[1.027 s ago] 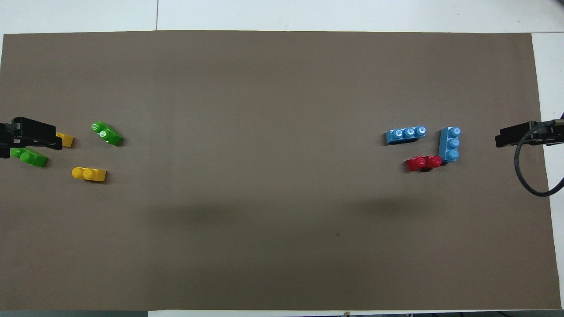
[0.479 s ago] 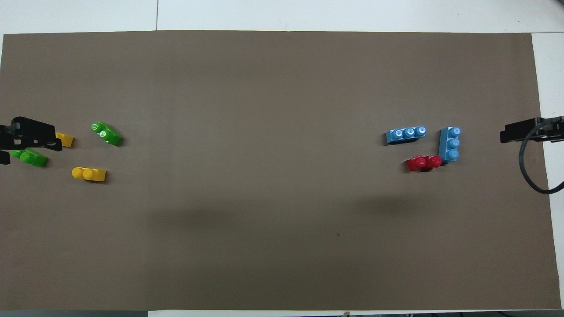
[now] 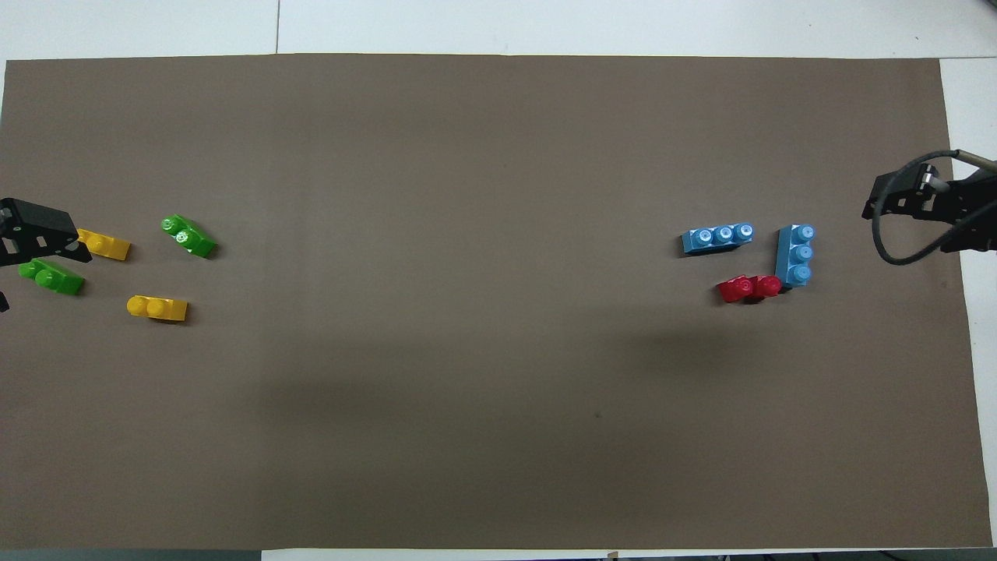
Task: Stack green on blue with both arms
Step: 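Lower the left gripper to the green brick while the right gripper reaches the blue brick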
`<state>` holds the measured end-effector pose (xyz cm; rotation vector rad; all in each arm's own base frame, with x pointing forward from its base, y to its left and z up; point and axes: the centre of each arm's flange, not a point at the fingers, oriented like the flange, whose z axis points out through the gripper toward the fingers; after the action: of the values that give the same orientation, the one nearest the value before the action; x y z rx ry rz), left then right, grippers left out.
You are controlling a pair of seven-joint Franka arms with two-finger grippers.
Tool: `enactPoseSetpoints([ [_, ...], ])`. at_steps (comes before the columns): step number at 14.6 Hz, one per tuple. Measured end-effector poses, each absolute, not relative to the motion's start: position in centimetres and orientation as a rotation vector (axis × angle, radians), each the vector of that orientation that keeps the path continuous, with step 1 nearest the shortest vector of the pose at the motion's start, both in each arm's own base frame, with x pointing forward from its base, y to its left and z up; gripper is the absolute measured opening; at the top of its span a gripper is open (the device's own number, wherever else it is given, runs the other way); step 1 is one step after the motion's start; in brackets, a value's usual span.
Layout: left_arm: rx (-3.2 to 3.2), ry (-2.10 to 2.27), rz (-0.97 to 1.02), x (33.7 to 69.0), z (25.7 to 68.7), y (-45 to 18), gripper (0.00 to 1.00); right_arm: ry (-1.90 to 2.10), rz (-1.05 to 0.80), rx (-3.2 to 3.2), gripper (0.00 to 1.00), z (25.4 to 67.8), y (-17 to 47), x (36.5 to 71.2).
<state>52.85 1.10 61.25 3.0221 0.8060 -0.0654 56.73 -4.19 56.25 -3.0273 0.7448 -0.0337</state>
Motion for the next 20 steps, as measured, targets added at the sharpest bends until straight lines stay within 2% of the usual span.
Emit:
enactPoseSetpoints([
  [8, 2.857, 1.259, 0.025, 51.4, 56.9, 0.8, 1.0, 1.479, 0.214, -2.524, 1.0, 50.5, -4.9, 60.6],
  [14, 2.821, 1.312, 0.058, 52.2, 52.9, 1.2, 1.0, 1.631, 0.368, -2.369, 1.0, 45.7, -4.4, 63.0],
  [20, 2.804, 1.312, 0.049, 56.0, 45.9, 1.7, 1.0, 1.691, 0.51, -2.287, 1.0, 38.9, -5.6, 64.2],
])
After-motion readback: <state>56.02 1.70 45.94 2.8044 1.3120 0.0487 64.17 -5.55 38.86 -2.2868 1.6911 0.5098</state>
